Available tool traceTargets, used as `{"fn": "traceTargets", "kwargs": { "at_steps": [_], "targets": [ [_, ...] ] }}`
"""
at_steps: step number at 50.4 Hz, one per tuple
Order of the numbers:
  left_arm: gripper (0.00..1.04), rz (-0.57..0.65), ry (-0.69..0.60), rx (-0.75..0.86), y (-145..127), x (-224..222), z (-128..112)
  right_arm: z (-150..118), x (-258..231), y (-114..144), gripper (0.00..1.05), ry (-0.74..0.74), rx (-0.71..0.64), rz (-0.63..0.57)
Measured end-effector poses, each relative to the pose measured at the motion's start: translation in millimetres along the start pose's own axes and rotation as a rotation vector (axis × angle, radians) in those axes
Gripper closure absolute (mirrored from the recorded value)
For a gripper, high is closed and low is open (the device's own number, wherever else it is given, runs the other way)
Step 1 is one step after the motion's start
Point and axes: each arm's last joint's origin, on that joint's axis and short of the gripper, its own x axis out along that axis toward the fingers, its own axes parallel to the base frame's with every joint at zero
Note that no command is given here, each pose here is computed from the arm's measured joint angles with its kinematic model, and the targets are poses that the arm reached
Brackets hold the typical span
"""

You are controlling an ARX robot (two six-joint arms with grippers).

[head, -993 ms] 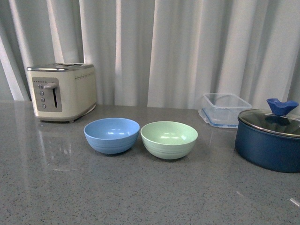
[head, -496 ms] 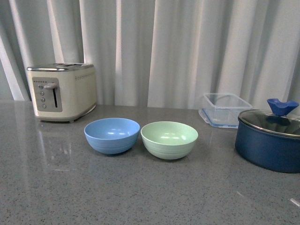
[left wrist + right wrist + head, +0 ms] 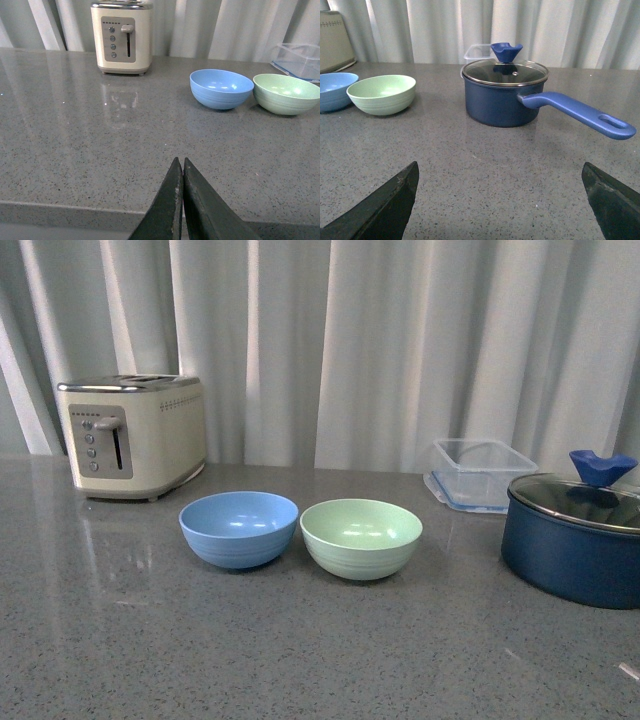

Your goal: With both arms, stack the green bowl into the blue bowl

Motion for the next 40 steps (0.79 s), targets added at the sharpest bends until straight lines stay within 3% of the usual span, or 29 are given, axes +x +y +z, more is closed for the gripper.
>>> {"fn": "traceTargets", "kwargs": {
  "at_steps": [26,35,38,40],
  "targets": [
    [1.00,0.000,0.008,-0.001,0.0,-13.6,-3.1,0.0,0.0,0.0,0.10,0.000,0.000,0.000],
    [0.61,0.000,0.007,0.000,0.0,-13.6,-3.0,0.0,0.0,0.0,0.10,0.000,0.000,0.000],
    [0.53,0.001,0.007,0.000,0.1,-13.6,-3.0,0.9,0.2,1.3,0.10,0.129,0.016,0.023],
    [0.45,0.000,0.007,0.000,0.1,-13.6,-3.0,4.9,2.5,3.3,0.10,0.327,0.010,0.026]
  ]
}}
